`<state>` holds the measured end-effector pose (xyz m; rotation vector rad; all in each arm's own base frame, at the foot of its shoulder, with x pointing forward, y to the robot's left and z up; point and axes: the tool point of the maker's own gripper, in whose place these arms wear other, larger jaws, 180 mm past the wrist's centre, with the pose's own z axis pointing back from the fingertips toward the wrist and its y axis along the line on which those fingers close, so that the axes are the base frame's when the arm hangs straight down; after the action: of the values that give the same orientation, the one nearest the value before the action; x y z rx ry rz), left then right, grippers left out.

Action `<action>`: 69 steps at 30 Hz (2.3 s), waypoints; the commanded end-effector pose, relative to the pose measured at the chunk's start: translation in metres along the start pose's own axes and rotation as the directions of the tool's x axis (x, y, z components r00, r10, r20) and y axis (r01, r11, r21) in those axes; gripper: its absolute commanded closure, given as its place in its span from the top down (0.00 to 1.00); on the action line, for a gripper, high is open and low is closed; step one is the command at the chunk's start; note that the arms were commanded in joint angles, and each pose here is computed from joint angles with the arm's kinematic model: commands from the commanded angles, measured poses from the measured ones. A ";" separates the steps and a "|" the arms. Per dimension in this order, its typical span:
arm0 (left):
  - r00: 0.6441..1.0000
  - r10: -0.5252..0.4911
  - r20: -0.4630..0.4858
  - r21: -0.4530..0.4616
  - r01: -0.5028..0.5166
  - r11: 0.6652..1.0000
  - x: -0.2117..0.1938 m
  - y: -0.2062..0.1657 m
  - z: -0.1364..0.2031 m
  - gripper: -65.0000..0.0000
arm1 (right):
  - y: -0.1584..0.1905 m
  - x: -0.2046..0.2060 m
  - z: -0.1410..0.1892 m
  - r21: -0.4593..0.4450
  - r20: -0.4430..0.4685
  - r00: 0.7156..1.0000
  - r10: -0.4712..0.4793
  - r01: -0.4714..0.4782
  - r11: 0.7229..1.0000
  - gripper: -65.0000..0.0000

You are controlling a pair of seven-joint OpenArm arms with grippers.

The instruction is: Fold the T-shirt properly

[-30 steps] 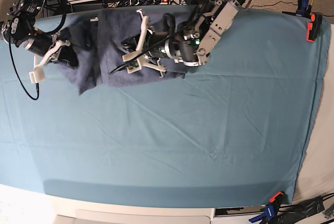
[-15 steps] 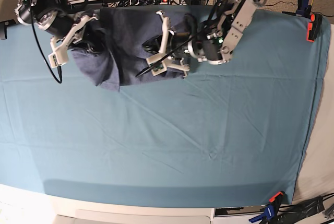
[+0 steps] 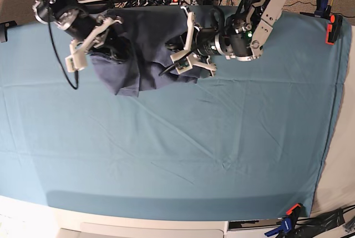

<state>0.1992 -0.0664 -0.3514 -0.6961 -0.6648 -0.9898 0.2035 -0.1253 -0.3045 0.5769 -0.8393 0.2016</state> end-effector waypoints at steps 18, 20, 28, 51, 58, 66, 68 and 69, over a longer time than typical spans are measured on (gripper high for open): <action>1.000 -0.008 0.015 0.162 0.006 0.987 -0.002 0.052 0.046 0.00 | 0.063 0.008 -0.058 0.098 0.000 0.986 0.169 -0.168 0.981 0.00; 1.000 -0.007 0.009 0.177 0.005 0.984 -0.004 0.057 0.050 0.00 | 0.066 0.007 -0.063 0.088 -0.007 0.983 0.182 -0.180 0.980 0.00; 1.000 0.006 0.017 0.189 -0.009 0.982 -0.005 0.064 0.057 0.00 | 0.076 -0.004 -0.074 0.077 -0.062 0.963 0.263 -0.258 0.963 0.00; 0.999 0.022 0.034 0.261 -0.030 0.965 -0.006 0.085 0.075 0.00 | 0.155 0.003 -0.094 0.279 0.045 0.928 0.370 -0.367 0.887 0.29; 0.996 0.056 0.067 0.387 -0.077 0.919 -0.010 0.122 0.113 0.00 | 0.179 0.025 -0.100 0.316 0.125 0.921 0.368 -0.388 0.866 0.29; 0.992 0.098 0.083 0.474 -0.126 0.871 -0.021 0.151 0.165 0.00 | 0.156 0.045 -0.102 0.194 0.125 0.874 0.470 -0.486 0.852 0.29; 0.990 0.117 0.081 0.502 -0.142 0.853 -0.026 0.154 0.182 0.00 | 0.131 0.048 -0.095 0.098 0.068 0.858 0.509 -0.513 0.853 0.29; 0.990 0.121 0.078 0.520 -0.144 0.842 -0.029 0.154 0.193 0.00 | 0.117 0.050 -0.089 0.053 0.044 0.853 0.520 -0.522 0.851 0.29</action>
<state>0.2866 0.1554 -0.3030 -0.2748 -0.8265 -0.6059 0.2451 0.0137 -0.2825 0.3722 -0.9454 0.7212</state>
